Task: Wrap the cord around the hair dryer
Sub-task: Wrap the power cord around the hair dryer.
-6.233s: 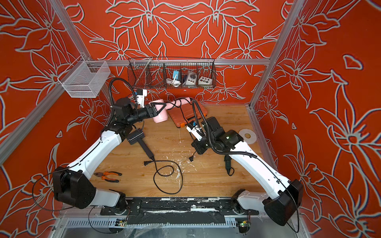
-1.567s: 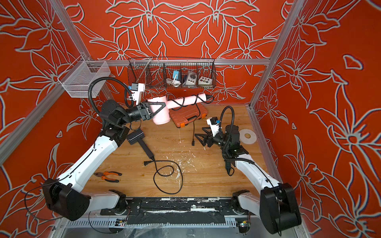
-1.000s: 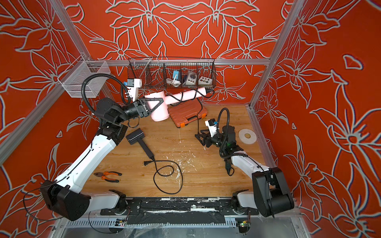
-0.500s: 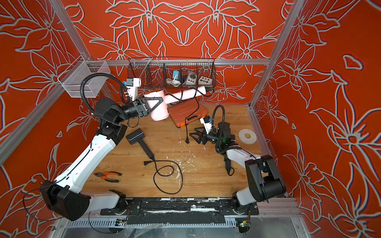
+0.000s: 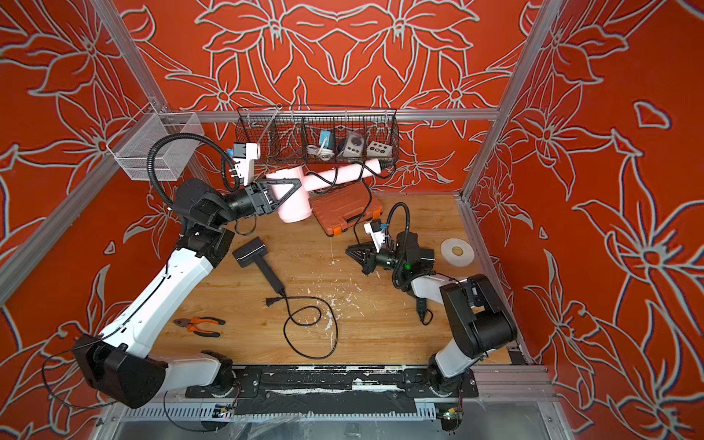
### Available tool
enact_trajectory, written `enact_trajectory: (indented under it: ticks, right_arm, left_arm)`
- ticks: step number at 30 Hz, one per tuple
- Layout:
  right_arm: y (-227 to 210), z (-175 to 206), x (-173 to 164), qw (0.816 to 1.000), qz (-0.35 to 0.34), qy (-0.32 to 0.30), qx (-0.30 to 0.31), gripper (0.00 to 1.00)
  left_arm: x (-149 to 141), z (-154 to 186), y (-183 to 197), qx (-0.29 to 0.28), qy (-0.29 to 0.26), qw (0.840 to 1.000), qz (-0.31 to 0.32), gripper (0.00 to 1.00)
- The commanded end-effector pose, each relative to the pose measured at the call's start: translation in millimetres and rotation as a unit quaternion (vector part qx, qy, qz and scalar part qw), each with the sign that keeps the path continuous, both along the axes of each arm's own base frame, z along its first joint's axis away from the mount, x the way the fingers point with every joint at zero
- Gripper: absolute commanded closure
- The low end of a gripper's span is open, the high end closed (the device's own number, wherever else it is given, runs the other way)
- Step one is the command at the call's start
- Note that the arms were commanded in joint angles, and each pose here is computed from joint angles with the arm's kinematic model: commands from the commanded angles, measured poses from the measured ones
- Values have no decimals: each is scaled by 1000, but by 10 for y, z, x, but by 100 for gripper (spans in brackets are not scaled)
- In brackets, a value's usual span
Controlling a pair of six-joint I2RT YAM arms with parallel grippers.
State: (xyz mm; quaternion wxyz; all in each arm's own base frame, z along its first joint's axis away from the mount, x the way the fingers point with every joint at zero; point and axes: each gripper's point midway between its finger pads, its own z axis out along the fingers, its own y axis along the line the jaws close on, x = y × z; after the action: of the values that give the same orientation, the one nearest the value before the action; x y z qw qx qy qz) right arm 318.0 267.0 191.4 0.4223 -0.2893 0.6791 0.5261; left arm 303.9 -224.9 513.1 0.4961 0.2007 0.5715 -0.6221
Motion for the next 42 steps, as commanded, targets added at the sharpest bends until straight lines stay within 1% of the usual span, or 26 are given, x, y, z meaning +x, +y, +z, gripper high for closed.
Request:
enact_trajectory:
  ticks: [1, 2, 3, 4, 5, 6, 7, 8, 10, 12, 14, 17, 22, 23, 25, 28, 33, 38, 40, 42]
  right_arm:
    - [-2, 100, -38, 1000, 6, -12, 7, 62]
    - [-5, 98, -41, 1000, 6, -12, 7, 63]
    - [-4, 95, -44, 1000, 6, -11, 6, 66]
    - [-6, 87, -40, 1000, 5, -10, 5, 72]
    - [0, 88, -31, 1000, 6, -9, 5, 85]
    - [7, 94, -22, 1000, 7, -7, 5, 93]
    - [14, 100, -8, 1000, 9, -5, 7, 96]
    - [22, 113, 1, 1000, 10, -5, 8, 94]
    - [26, 100, 8, 1000, 9, -4, 4, 86]
    - [27, 66, 8, 1000, 10, -1, -1, 92]
    - [24, 30, 8, 1000, 9, 3, -6, 93]
    - [1, -37, -11, 1000, 3, 9, -14, 84]
    - [-43, -103, -55, 1000, -9, 14, -23, 75]
    - [-51, -120, -63, 1000, -10, 15, -25, 76]
    - [-60, -124, -56, 999, -14, 16, -30, 89]
    - [-69, -132, -42, 999, -19, 19, -39, 100]
    - [-115, -141, -43, 997, -37, 21, -56, 100]
    - [-207, -139, -164, 993, -71, 15, -92, 100]
    - [-206, -159, -269, 989, -76, 7, -126, 100]
    - [-176, -196, -404, 982, -72, -4, -176, 100]
  left_arm:
    - [-213, 389, 98, -24, -73, 997, 11, 100]
    - [-217, 395, 99, -24, -74, 997, 11, 100]
    - [-221, 400, 100, -25, -75, 997, 11, 100]
    - [-221, 400, 100, -24, -74, 997, 11, 100]
    - [-219, 401, 99, -25, -74, 997, 11, 100]
    - [-211, 395, 97, -24, -73, 997, 11, 100]
    - [-205, 397, 97, -25, -73, 997, 11, 100]
    - [-202, 399, 99, -25, -73, 997, 11, 100]
    - [-193, 401, 98, -26, -72, 997, 11, 100]
    - [-204, 414, 103, -25, -74, 997, 13, 100]
    - [-205, 410, 102, -22, -75, 997, 14, 100]
    - [-197, 406, 103, -21, -75, 997, 16, 100]
    - [-143, 377, 102, -21, -73, 997, 20, 100]
    - [-130, 373, 103, -20, -71, 997, 21, 100]
    - [-117, 369, 102, -20, -71, 997, 22, 100]
    - [-101, 354, 97, -19, -70, 997, 22, 100]
    - [-24, 271, 102, -8, -64, 997, 37, 100]
    - [253, 103, 222, -2, -43, 995, 93, 100]
    - [408, 52, 291, -8, -32, 993, 111, 100]
    - [553, 1, 345, -12, -21, 991, 128, 100]
